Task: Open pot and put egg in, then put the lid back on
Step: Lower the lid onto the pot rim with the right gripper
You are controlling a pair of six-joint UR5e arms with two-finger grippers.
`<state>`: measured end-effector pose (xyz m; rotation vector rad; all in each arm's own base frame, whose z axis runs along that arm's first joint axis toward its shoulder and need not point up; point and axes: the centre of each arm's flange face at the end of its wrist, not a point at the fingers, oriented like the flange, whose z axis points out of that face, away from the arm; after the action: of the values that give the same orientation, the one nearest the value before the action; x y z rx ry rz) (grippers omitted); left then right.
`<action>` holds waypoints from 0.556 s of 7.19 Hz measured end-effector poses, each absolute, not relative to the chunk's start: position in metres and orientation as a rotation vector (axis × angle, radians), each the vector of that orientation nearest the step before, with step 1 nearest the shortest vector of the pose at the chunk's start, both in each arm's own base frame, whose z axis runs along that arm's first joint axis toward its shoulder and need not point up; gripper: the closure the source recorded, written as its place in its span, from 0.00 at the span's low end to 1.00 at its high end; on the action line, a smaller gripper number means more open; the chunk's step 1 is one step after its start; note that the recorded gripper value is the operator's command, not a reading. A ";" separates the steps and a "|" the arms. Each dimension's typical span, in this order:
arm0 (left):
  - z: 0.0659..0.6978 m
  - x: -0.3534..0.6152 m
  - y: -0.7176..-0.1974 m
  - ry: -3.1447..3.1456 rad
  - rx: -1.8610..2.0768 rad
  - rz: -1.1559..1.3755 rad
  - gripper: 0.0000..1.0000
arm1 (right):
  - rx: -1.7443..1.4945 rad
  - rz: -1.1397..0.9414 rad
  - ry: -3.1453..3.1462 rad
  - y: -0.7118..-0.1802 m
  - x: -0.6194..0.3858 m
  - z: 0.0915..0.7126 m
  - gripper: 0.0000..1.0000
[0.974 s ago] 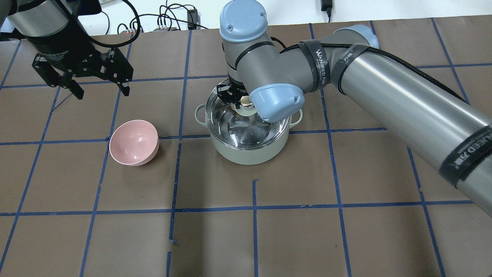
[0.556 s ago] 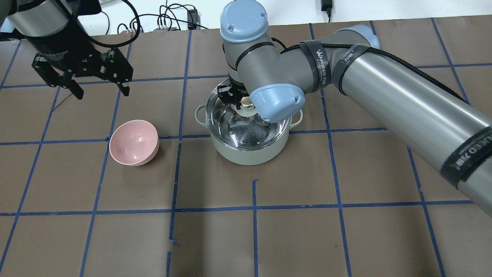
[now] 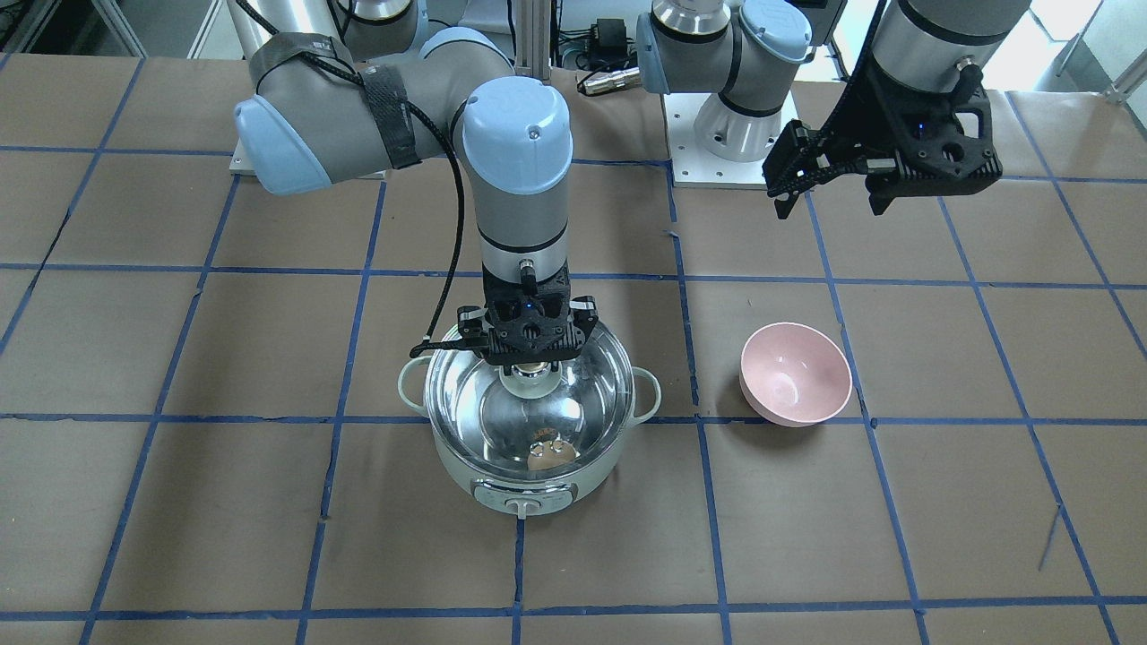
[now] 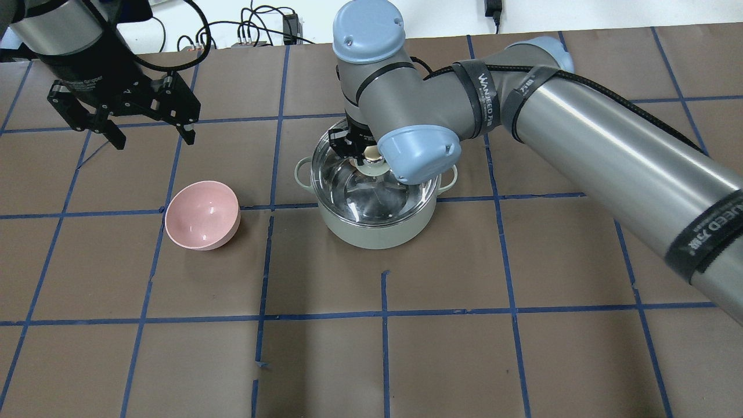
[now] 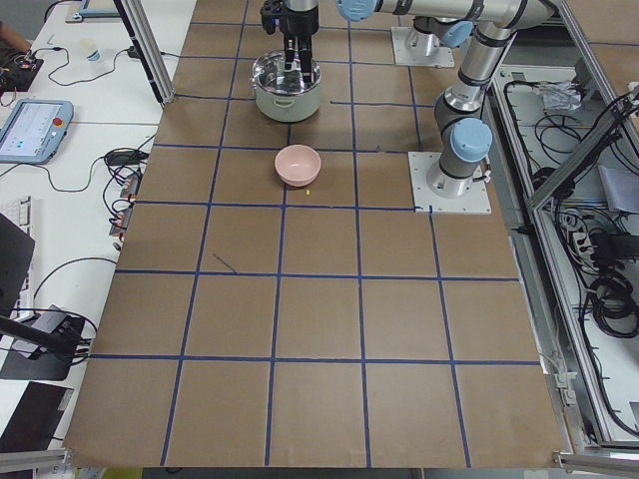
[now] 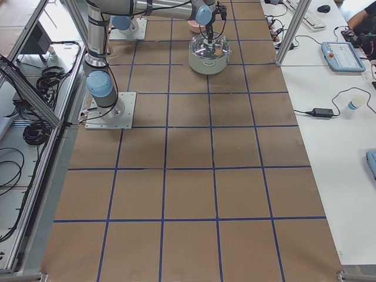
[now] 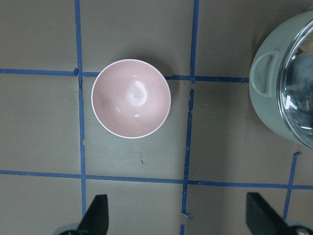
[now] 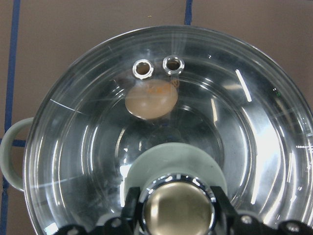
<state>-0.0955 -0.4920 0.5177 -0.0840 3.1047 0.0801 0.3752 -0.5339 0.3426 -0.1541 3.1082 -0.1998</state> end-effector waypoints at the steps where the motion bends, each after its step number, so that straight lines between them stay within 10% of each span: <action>1: 0.518 -0.095 -0.492 3.105 -0.085 0.080 0.00 | -0.157 -0.200 3.108 -0.534 0.375 0.343 0.00; 4: 0.517 -0.094 -0.493 3.106 -0.089 0.082 0.00 | -0.170 -0.219 3.099 -0.537 0.376 0.349 0.00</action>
<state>-0.0940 -0.4927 0.5172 -0.0890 3.1058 0.0816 0.3763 -0.5374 0.3492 -0.1698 3.0985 -0.2187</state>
